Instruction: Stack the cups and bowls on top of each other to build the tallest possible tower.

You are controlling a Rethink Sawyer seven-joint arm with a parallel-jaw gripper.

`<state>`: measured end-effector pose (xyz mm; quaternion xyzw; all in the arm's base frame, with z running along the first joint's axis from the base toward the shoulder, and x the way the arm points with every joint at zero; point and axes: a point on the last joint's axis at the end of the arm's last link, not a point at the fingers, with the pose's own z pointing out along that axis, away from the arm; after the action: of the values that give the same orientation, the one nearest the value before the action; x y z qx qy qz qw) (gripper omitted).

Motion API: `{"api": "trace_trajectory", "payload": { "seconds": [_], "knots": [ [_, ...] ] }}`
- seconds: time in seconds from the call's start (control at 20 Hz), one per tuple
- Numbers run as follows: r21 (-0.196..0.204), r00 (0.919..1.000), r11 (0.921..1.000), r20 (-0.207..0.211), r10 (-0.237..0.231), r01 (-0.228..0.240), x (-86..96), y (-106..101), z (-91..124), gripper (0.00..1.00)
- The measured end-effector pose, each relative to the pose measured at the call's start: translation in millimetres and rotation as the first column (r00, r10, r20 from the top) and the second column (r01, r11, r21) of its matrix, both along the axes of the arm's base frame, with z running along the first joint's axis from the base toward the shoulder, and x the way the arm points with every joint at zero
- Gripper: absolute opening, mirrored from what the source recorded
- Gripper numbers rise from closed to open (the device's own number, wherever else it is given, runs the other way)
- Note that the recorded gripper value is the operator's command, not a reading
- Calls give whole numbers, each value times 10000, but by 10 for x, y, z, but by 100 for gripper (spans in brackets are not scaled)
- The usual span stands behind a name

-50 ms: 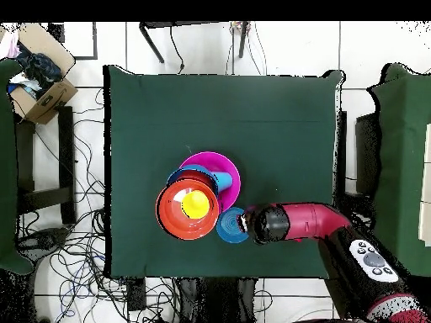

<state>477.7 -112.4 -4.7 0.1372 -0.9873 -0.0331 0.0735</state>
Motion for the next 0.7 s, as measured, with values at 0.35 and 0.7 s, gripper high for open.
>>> {"api": "trace_trajectory", "payload": {
  "seconds": [0.35, 0.7],
  "knots": [
    [68, 9999, 9999, -63, 146, -146, 1, 100, -28, 100],
    [281, 9995, 9992, 156, 275, -280, -3, 246, -141, 100]
  ]
}}
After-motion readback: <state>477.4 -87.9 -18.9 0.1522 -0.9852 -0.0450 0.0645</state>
